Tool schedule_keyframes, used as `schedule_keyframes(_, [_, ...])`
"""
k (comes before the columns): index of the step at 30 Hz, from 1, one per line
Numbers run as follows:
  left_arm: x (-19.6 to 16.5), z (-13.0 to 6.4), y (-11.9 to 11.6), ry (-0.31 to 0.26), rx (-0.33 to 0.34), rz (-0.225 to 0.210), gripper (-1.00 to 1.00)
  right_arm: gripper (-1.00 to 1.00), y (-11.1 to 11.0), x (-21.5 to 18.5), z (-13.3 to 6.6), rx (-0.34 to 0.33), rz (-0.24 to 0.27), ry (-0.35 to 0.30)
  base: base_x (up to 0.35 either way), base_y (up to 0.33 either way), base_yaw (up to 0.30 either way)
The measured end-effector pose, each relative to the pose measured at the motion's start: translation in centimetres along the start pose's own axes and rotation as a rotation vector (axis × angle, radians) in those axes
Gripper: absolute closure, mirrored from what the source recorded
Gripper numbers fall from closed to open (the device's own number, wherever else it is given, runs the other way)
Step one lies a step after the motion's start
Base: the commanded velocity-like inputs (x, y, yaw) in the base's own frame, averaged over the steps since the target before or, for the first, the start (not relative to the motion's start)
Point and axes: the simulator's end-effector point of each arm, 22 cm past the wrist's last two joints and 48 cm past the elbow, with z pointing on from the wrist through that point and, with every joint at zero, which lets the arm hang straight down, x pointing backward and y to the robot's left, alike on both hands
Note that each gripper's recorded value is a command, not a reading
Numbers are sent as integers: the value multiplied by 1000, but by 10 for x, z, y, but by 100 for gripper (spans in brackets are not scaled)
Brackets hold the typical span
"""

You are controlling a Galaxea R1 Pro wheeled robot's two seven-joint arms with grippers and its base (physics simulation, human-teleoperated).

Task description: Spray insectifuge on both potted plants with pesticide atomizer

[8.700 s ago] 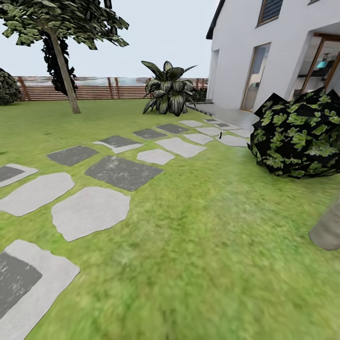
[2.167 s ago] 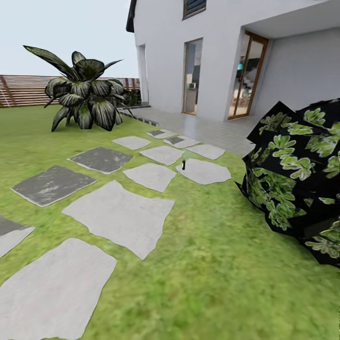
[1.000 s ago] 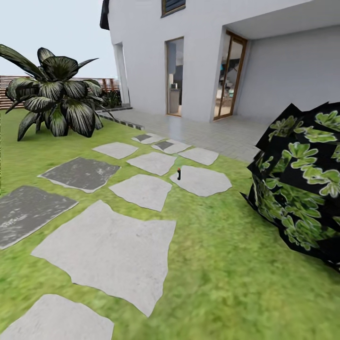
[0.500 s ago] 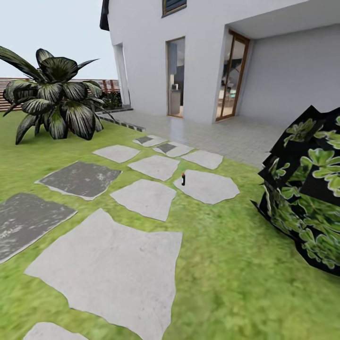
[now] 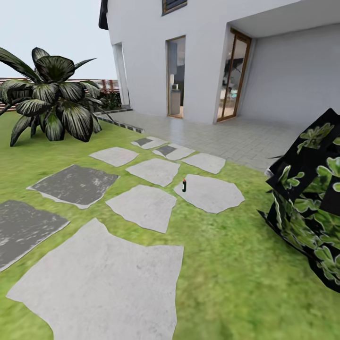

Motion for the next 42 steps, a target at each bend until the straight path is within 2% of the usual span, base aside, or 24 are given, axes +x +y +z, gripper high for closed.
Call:
schedule_keyframes(17, [0, 0, 0, 1, 0, -1, -100, -100, 0, 0, 0, 0, 0, 0, 338, 0, -21])
schedule_keyframes(42, [0, 0, 0, 0, 0, -1, -100, -100, 0, 0, 0, 0, 0, 0, 333, 101, -266])
